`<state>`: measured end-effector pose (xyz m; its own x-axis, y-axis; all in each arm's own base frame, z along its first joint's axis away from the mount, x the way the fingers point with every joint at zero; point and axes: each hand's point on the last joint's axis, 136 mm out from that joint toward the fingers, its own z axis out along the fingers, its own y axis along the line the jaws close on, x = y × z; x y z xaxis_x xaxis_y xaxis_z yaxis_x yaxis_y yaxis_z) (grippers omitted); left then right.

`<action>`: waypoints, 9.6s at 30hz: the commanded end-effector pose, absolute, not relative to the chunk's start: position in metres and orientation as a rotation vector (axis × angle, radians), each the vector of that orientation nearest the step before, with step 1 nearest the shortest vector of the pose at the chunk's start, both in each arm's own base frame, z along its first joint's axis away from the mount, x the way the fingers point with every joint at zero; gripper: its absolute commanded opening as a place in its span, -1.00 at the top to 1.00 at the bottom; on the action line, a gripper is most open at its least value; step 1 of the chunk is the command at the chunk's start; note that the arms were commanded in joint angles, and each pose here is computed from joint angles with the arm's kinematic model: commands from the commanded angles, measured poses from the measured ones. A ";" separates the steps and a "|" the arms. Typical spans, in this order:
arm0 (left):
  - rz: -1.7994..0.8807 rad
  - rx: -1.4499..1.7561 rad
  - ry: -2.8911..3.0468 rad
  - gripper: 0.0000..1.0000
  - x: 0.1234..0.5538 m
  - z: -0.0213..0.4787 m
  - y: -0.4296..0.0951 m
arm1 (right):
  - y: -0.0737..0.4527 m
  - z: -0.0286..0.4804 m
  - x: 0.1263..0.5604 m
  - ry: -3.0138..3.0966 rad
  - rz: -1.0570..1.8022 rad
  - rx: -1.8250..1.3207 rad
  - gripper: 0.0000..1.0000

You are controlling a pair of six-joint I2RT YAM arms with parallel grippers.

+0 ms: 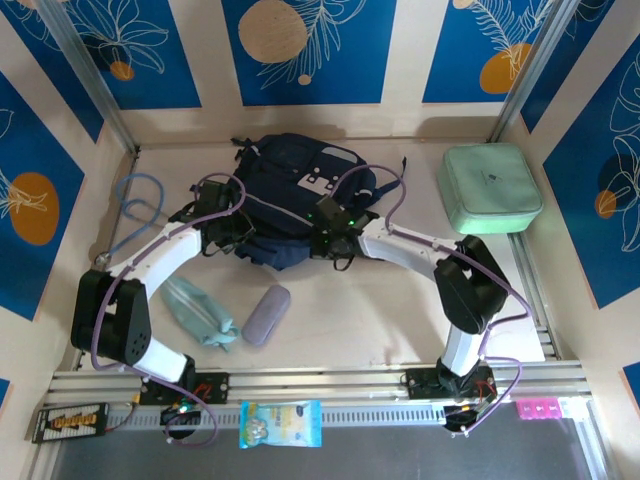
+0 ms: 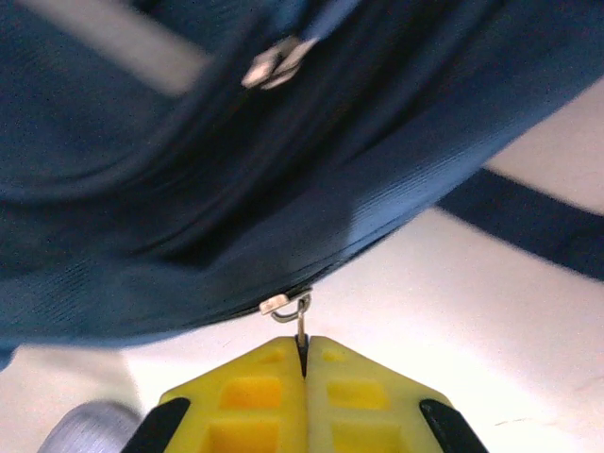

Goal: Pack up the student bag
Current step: Zip the student bag at the center of the table, then unzip the student bag at the center of the table.

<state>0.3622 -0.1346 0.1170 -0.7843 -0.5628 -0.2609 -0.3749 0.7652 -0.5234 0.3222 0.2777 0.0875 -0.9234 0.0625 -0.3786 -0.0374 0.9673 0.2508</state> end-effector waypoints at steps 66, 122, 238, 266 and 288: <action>-0.222 1.545 2.095 -0.89 0.354 0.144 -0.342 | 0.062 0.181 0.345 2.293 0.676 0.518 -0.98; -0.588 1.018 2.010 1.00 0.373 0.205 -0.311 | 0.168 0.121 0.388 2.404 1.264 0.410 -0.81; -0.663 1.014 2.007 1.00 0.383 0.189 -0.321 | 0.174 0.194 0.320 2.285 1.301 0.243 0.06; -0.527 1.082 2.059 0.32 0.372 0.177 -0.318 | 0.238 0.153 0.392 2.525 1.528 0.750 0.09; -0.661 0.130 2.477 -0.07 0.304 0.193 -0.339 | 0.245 0.173 0.385 2.493 1.508 0.610 0.66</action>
